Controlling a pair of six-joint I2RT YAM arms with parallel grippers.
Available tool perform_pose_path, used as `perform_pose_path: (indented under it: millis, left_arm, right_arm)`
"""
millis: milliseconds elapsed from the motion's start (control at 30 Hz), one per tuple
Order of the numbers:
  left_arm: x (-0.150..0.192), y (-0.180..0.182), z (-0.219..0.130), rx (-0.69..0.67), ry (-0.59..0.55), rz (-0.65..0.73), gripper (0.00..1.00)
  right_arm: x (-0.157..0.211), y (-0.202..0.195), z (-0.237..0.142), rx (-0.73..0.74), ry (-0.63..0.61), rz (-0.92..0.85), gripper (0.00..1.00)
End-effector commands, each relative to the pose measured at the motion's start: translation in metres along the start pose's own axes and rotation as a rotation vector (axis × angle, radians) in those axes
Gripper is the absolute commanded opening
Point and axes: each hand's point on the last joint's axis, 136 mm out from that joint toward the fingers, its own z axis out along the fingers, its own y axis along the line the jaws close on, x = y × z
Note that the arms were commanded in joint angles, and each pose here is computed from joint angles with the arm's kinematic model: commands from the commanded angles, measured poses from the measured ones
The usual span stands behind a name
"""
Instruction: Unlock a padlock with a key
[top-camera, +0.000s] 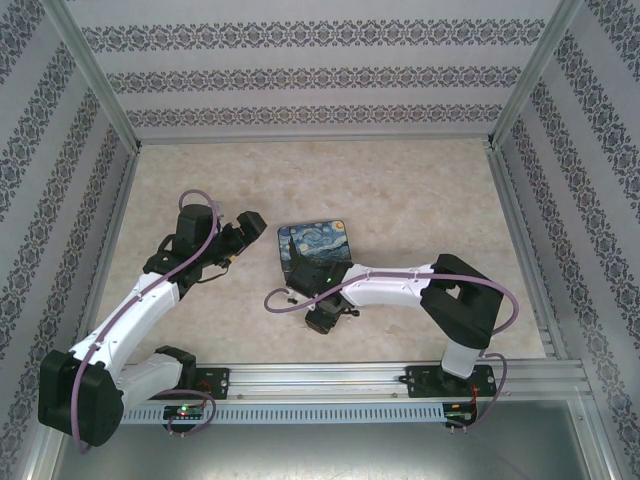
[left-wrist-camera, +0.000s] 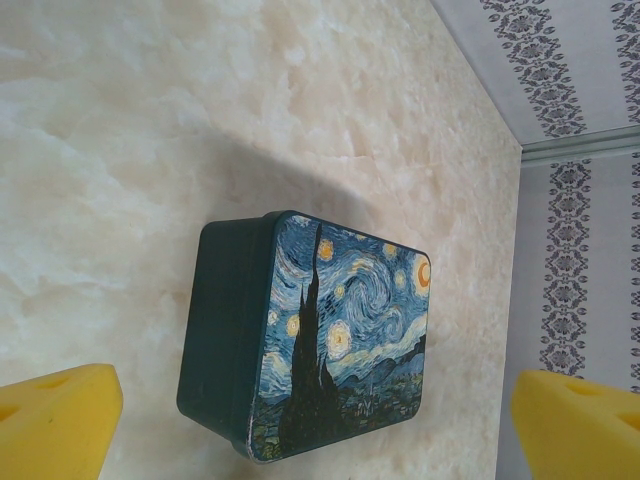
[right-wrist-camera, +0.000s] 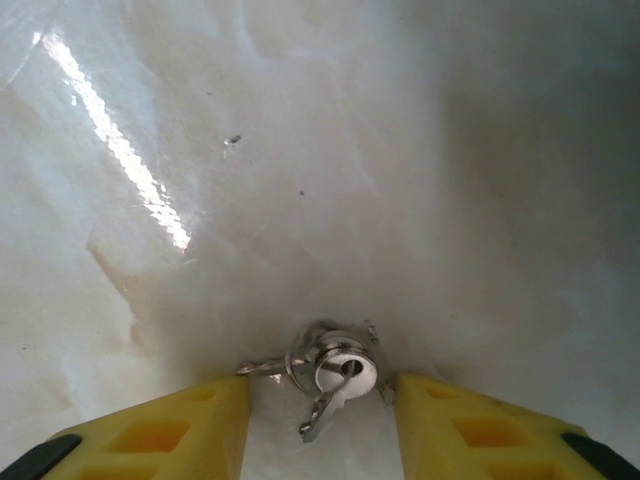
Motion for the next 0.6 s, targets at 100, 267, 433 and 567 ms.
perform_pose_path:
  millis: [100,267,433,567]
  left_arm:
    - [-0.002,0.004,-0.001,-0.011,-0.006,-0.016,1.00]
    - [-0.003,0.003,-0.002,-0.006,-0.010,-0.017,1.00]
    - [-0.002,0.003,-0.003,0.000,-0.008,-0.019,1.00]
    - [-0.001,0.004,-0.002,0.000,-0.007,-0.019,1.00]
  right_arm:
    - [-0.002,0.000,0.014,0.019,0.042,-0.041,0.37]
    - [0.001,0.005,0.014,-0.019,0.059,-0.025,0.22]
    - [0.007,0.010,0.013,-0.044,0.060,0.011,0.14]
    - [0.009,0.015,0.011,-0.075,0.044,0.053,0.02]
